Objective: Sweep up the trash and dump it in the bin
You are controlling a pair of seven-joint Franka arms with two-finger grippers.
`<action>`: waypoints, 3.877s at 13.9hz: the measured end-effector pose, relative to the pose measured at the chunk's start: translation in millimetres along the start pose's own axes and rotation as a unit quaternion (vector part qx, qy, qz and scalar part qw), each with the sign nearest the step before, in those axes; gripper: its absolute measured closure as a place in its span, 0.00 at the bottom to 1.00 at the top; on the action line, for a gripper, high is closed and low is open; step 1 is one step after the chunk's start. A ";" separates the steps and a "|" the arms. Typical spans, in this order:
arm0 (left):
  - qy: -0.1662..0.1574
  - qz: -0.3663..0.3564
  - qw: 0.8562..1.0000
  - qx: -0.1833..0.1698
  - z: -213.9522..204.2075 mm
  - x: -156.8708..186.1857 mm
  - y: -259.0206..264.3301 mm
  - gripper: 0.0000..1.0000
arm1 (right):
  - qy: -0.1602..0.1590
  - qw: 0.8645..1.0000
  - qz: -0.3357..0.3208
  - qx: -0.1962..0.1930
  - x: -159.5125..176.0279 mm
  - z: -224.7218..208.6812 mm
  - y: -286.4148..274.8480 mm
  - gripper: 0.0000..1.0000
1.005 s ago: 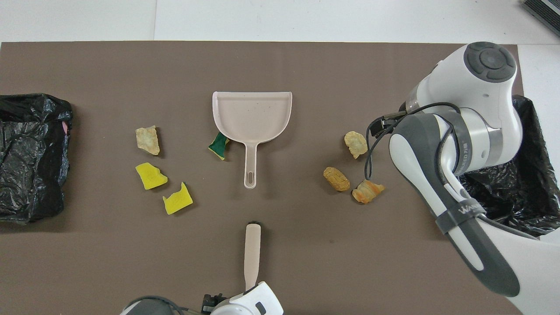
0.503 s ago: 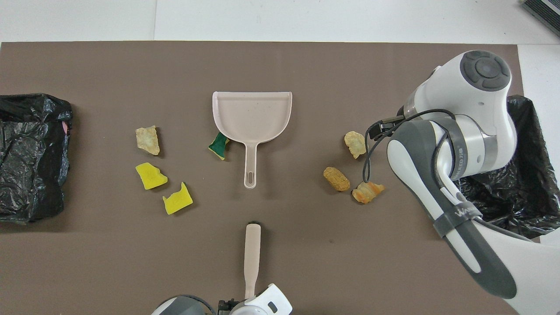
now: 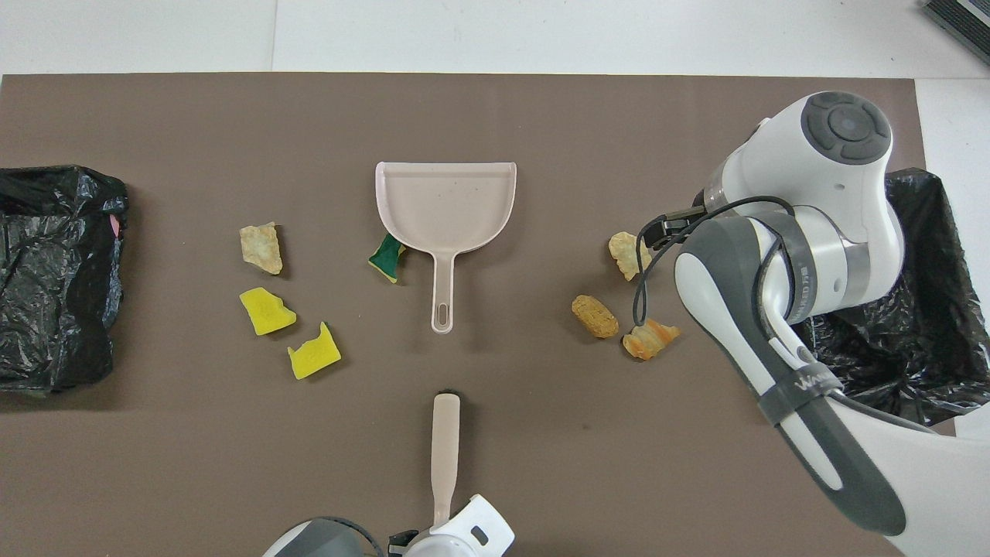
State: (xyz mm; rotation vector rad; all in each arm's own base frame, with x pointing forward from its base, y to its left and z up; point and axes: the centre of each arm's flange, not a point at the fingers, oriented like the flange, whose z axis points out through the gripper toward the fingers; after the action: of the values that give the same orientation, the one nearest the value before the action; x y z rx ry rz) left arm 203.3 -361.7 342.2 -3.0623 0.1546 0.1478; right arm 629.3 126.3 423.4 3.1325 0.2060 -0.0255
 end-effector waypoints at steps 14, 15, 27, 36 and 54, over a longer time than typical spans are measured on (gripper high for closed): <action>0.003 -0.089 0.995 0.036 -57.8 188.2 -248.3 0.74 | 0.030 0.990 0.135 0.029 -32.5 25.3 -244.7 0.00; 0.003 -0.077 0.997 0.032 -54.1 196.4 -273.9 0.74 | 0.031 0.989 0.139 0.031 -37.4 36.9 -271.4 0.00; 0.020 -0.047 0.998 -0.022 -55.9 252.5 -391.4 0.74 | 0.067 0.996 0.061 0.008 -36.8 72.2 -322.8 0.16; 0.044 0.100 0.994 -0.015 -65.2 269.7 -420.6 0.74 | 0.065 0.997 0.046 0.004 -37.6 88.7 -314.4 0.76; 0.042 0.161 0.986 0.006 -64.4 297.3 -427.5 0.74 | 0.082 0.979 -0.187 -0.015 -6.0 62.2 -255.2 0.69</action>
State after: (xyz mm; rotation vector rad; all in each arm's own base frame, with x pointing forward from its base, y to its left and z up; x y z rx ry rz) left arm 548.0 28.8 405.0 -3.0085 0.6522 0.0346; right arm 588.9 378.3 361.0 3.0132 0.7841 0.2338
